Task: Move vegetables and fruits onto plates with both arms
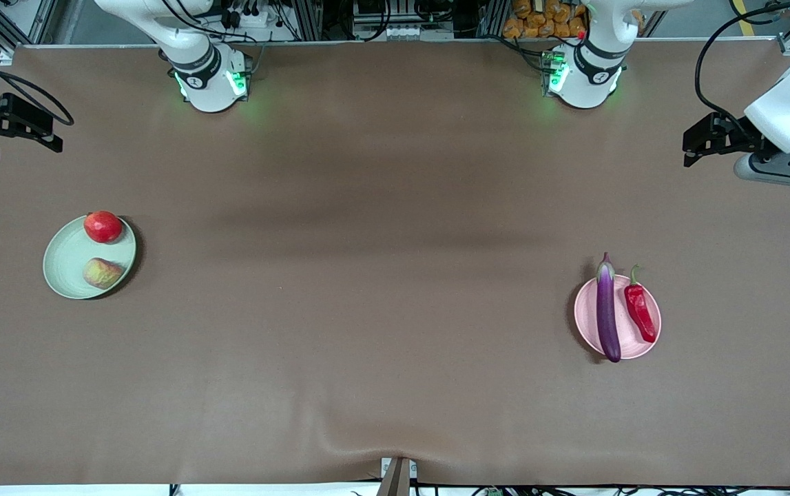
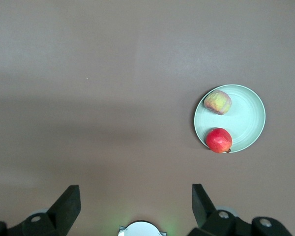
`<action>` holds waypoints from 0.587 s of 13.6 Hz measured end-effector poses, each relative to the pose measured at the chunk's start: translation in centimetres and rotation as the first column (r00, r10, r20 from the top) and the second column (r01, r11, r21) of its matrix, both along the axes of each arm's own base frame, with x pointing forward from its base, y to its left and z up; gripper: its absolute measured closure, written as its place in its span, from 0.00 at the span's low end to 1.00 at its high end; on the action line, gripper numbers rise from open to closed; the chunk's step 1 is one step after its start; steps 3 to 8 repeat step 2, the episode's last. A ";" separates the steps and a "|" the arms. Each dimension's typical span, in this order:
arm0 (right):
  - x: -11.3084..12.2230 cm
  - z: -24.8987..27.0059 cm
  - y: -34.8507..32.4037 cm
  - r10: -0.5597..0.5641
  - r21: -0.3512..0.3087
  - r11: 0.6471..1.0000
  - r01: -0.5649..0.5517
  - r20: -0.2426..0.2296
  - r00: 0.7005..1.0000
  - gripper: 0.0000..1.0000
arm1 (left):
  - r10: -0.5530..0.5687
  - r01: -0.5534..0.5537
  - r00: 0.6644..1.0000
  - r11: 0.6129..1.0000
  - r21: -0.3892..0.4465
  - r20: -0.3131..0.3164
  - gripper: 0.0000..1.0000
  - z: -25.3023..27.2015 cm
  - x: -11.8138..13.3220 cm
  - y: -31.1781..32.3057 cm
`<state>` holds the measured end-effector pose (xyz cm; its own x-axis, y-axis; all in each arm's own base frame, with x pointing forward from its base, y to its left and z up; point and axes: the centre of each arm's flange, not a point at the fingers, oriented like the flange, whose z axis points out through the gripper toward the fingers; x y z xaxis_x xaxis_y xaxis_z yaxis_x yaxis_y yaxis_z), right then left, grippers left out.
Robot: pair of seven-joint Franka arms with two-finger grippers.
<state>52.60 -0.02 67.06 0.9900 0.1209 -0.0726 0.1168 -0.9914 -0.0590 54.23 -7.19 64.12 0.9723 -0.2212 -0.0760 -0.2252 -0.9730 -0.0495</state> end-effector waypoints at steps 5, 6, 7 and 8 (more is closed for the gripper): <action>0.0 0.0 0.0 0.000 0.000 1.000 0.000 0.000 1.000 0.00 | 0.000 0.000 1.000 1.000 -0.001 0.005 0.00 0.0 0.1 0.0; 0.0 0.0 0.0 0.000 0.000 1.000 0.000 0.000 1.000 0.00 | 0.000 0.000 1.000 1.000 -0.001 0.005 0.00 0.0 0.1 0.0; 0.0 0.0 0.0 0.000 0.000 1.000 0.000 0.000 1.000 0.00 | 0.000 0.000 1.000 1.000 -0.001 0.005 0.00 0.0 0.1 0.0; 0.0 0.0 0.0 0.000 0.000 1.000 0.000 0.000 1.000 0.00 | 0.000 0.000 1.000 1.000 -0.001 0.005 0.00 0.0 0.1 0.0</action>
